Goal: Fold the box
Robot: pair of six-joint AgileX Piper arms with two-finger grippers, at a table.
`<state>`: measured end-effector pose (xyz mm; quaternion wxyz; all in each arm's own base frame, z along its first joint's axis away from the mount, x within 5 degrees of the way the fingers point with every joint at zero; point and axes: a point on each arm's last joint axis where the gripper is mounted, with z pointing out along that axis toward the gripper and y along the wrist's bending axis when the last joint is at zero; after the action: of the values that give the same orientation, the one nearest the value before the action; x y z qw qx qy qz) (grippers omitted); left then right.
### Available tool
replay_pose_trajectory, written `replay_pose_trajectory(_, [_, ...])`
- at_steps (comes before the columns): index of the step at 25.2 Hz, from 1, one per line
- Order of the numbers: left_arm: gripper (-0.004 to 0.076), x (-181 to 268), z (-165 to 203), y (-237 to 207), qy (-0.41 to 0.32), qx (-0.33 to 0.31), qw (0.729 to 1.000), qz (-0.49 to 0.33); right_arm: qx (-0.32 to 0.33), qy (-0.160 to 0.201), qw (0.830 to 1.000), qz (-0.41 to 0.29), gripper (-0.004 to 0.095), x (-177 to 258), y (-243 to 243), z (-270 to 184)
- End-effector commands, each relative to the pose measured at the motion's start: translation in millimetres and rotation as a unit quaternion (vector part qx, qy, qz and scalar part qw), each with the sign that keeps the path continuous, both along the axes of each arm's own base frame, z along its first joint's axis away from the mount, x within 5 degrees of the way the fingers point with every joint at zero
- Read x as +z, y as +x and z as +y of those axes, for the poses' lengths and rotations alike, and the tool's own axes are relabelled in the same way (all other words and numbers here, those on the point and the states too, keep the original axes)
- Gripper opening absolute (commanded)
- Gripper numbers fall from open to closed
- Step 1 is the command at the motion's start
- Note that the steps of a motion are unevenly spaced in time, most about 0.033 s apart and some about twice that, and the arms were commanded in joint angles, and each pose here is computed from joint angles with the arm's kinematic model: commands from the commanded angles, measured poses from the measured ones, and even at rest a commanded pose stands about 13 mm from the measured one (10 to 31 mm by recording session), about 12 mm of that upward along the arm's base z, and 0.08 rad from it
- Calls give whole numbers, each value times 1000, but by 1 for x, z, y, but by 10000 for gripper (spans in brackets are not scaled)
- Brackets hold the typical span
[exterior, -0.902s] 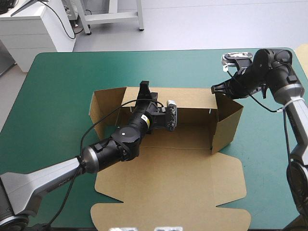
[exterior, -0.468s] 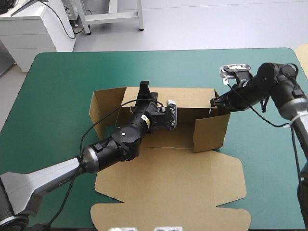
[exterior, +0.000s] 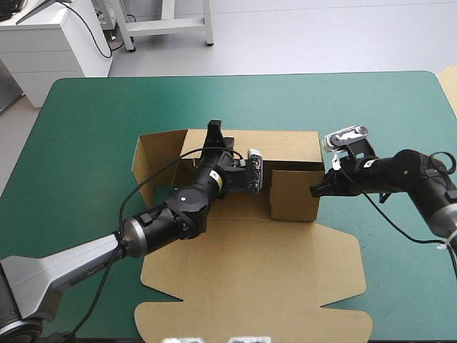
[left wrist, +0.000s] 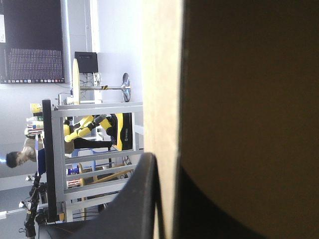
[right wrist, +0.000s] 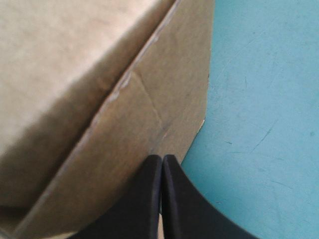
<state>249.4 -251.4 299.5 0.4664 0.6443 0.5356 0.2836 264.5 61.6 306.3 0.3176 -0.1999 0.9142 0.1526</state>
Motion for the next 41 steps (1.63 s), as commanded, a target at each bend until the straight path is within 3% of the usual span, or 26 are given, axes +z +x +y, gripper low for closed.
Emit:
replay_pose_trajectory(1, [-8, 1, 10, 0, -22, 56, 998, 25, -15, 18, 998, -52, -11, 10, -2, -2])
replay_pose_trajectory(3, [-8, 1, 11, 0, -22, 57, 998, 25, -5, 11, 999, -52, 22, 8, -3, -2])
replay_pose_trajectory(5, [-8, 1, 11, 0, -22, 58, 998, 25, 16, -4, 998, -53, 147, 9, -5, -2])
replay_pose_trajectory(6, [-7, 1, 11, 0, -21, 59, 998, 25, 22, -13, 998, -54, 264, 9, -8, -3])
replay_pose_trajectory(10, [-7, 1, 11, 0, -21, 60, 998, 25, 33, -30, 997, -63, 399, 13, -13, -4])
replay_pose_trajectory(21, [-7, 1, 12, 0, -19, 64, 997, 24, 88, -40, 995, -17, 401, 10, -25, -1])
replay_pose_trajectory(24, [-7, 1, 12, 0, -19, 64, 997, 24, 93, -12, 995, -31, 407, 13, -25, 3])
replay_pose_trajectory(29, [-7, 1, 12, 0, -18, 66, 997, 24, 82, 40, 993, -79, 508, 22, -18, 10])
replay_pose_trajectory(36, [-7, -1, 12, -1, -30, 69, 996, 42, 72, 32, 991, -112, 525, 25, -14, 15])
replay_pose_trajectory(41, [-7, -3, 11, -2, -44, 73, 994, 61, 76, 6, 988, -132, 524, 25, -12, 24])
